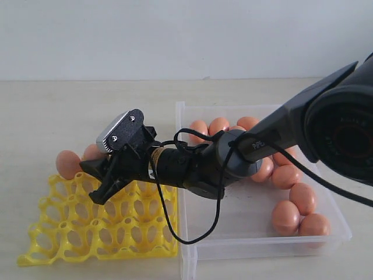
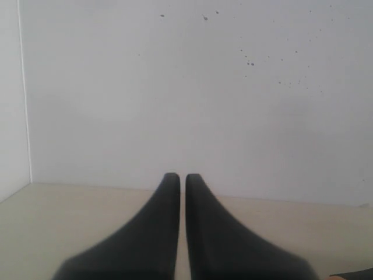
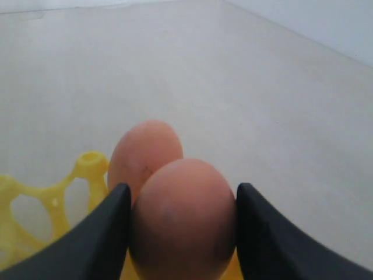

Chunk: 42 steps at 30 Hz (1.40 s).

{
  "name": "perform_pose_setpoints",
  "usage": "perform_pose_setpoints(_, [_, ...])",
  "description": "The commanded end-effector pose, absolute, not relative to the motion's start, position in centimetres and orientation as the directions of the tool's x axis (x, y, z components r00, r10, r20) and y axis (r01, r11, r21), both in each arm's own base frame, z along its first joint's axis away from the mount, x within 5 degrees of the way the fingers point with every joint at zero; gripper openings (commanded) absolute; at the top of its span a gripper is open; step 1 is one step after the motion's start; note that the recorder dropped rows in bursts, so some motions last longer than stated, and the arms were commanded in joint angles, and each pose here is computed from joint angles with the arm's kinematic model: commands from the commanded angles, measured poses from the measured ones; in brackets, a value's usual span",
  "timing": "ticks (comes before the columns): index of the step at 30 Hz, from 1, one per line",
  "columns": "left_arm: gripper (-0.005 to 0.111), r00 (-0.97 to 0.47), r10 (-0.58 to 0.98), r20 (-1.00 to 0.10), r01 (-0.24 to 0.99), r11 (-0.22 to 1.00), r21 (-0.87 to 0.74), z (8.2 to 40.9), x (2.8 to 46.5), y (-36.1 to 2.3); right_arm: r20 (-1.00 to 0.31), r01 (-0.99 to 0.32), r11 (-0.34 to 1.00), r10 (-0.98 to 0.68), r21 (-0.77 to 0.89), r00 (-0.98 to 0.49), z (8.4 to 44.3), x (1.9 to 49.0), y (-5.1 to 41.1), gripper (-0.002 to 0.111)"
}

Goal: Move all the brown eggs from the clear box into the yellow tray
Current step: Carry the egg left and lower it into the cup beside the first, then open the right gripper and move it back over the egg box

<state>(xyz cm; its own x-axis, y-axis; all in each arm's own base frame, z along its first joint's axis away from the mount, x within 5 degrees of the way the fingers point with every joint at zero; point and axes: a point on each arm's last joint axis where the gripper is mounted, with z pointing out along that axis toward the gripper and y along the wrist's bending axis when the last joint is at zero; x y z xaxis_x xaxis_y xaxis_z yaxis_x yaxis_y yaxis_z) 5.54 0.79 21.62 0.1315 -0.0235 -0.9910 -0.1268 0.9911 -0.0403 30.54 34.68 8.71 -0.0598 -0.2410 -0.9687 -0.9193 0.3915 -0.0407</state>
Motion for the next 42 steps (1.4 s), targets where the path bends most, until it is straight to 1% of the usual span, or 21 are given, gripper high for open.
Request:
perform_pose_setpoints(1, [0.004,0.141,-0.023,-0.990,-0.129,0.991,-0.042,21.8,5.5,0.8,-0.968,-0.926,0.372,-0.250,-0.061,-0.037,8.8,30.5,34.8,0.002])
perform_pose_setpoints(3, [0.004,0.141,-0.023,-0.990,-0.129,0.991,-0.042,21.8,5.5,0.8,-0.968,-0.926,0.372,-0.250,-0.061,-0.037,8.8,30.5,34.8,0.010])
perform_pose_setpoints(5, [0.004,0.141,-0.023,-0.990,-0.129,0.991,-0.042,21.8,5.5,0.8,-0.967,-0.926,0.372,-0.251,-0.061,-0.038,8.8,30.5,34.8,0.023])
perform_pose_setpoints(8, [0.004,0.141,-0.023,-0.990,-0.129,0.991,-0.042,21.8,5.5,0.8,-0.967,-0.926,0.372,-0.251,-0.061,-0.038,8.8,30.5,34.8,0.049])
perform_pose_setpoints(9, [0.004,0.141,-0.023,-0.990,-0.129,0.991,-0.042,21.8,5.5,0.8,-0.967,-0.926,0.374,-0.250,-0.060,-0.039,8.8,30.5,34.8,0.055])
perform_pose_setpoints(10, [0.004,0.141,-0.023,-0.990,-0.129,0.991,-0.042,21.8,5.5,0.8,-0.968,-0.924,0.379,-0.248,-0.057,-0.042,8.8,30.5,34.7,0.060])
perform_pose_setpoints(12, [0.004,0.141,-0.023,-0.990,-0.129,0.991,-0.042,21.8,5.5,0.8,-0.968,-0.923,0.381,-0.246,-0.055,-0.044,8.8,30.5,34.7,0.064])
perform_pose_setpoints(16, [0.004,0.141,-0.023,-0.990,-0.129,0.991,-0.042,21.8,5.5,0.8,-0.973,-0.924,0.378,-0.228,-0.053,-0.038,9.0,30.5,34.8,0.063])
perform_pose_setpoints(19, [0.004,0.141,-0.023,-0.990,-0.129,0.991,-0.042,21.8,5.5,0.8,-0.985,-0.927,0.370,-0.175,-0.063,-0.002,9.7,30.5,34.9,0.064])
perform_pose_setpoints(27, [0.004,0.141,-0.023,-0.990,-0.129,0.991,-0.042,21.8,5.5,0.8,-0.993,-0.921,0.377,-0.089,-0.103,0.075,14.3,30.5,34.9,0.063])
perform_pose_setpoints(30, [0.004,0.141,-0.023,-0.990,-0.129,0.991,-0.042,21.8,5.5,0.8,-0.998,-0.922,0.382,-0.050,-0.060,0.044,16.5,30.4,34.8,0.063])
perform_pose_setpoints(32, [0.004,0.141,-0.023,-0.990,-0.129,0.991,-0.042,21.8,5.5,0.8,-0.997,-0.921,0.389,-0.072,-0.035,0.007,17.7,30.3,34.6,0.063])
perform_pose_setpoints(34, [0.004,0.141,-0.023,-0.990,-0.129,0.991,-0.042,21.8,5.5,0.8,-0.986,-0.915,0.395,-0.165,-0.081,0.016,18.7,30.2,34.3,0.062])
perform_pose_setpoints(36, [0.004,0.141,-0.023,-0.990,-0.129,0.991,-0.042,21.8,5.5,0.8,-0.951,-0.900,0.405,-0.309,-0.161,0.031,19.1,30.2,33.6,0.055])
perform_pose_setpoints(37, [0.004,0.141,-0.023,-0.990,-0.129,0.991,-0.042,21.8,5.5,0.8,-0.925,-0.891,0.408,-0.379,-0.201,0.036,19.2,30.2,33.3,0.048])
perform_pose_setpoints(40, [0.004,0.141,-0.023,-0.990,-0.129,0.991,-0.042,21.8,5.5,0.8,-0.840,-0.855,0.420,-0.542,-0.304,0.033,19.7,30.5,32.0,0.023])
perform_pose_setpoints(42, [0.004,0.141,-0.023,-0.990,-0.129,0.991,-0.042,21.8,5.5,0.8,-0.792,-0.829,0.439,-0.611,-0.346,0.007,20.1,30.7,31.1,0.007])
